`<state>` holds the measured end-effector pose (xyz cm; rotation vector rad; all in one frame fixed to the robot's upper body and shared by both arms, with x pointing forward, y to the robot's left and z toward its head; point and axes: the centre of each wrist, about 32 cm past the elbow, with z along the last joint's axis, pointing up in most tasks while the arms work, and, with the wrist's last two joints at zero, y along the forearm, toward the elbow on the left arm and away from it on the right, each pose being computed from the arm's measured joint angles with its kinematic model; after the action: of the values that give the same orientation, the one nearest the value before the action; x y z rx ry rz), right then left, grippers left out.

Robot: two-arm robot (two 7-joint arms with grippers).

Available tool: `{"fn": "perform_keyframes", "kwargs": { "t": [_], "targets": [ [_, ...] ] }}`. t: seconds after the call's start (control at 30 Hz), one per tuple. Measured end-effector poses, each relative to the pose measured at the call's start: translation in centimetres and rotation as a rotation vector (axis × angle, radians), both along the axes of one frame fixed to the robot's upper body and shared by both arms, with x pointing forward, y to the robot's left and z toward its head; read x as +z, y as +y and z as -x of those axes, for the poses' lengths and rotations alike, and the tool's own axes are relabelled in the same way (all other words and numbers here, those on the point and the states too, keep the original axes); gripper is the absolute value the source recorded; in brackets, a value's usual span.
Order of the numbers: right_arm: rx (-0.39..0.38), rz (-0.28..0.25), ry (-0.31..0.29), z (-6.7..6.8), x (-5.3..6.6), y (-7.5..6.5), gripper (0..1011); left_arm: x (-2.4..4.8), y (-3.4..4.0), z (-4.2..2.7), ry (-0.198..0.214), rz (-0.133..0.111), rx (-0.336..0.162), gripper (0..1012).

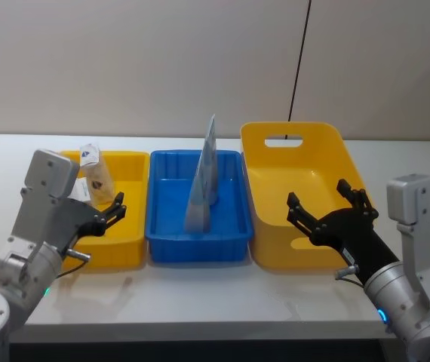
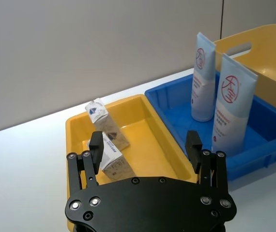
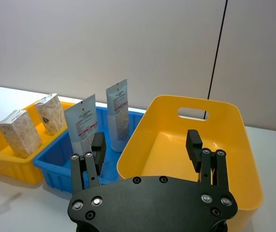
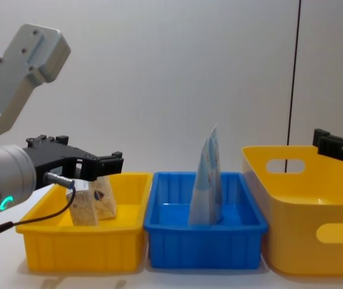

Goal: Bimanual collaborative sorting of washing and personal care products

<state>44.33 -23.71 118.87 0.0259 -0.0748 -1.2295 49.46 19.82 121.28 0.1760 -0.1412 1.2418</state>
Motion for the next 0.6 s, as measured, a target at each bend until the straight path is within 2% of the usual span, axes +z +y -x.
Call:
{"fn": "perform_keyframes", "kwargs": {
  "t": [0.37, 0.6],
  "targets": [
    [0.0, 0.0, 0.0, 0.0, 0.0, 0.0, 1000, 0.33, -0.88, -2.4, 0.047, -0.003, 0.034, 1001],
    [0.0, 0.0, 0.0, 0.0, 0.0, 0.0, 1000, 0.2, -1.49, -3.47, 0.078, -0.002, 0.051, 1002]
  ]
}}
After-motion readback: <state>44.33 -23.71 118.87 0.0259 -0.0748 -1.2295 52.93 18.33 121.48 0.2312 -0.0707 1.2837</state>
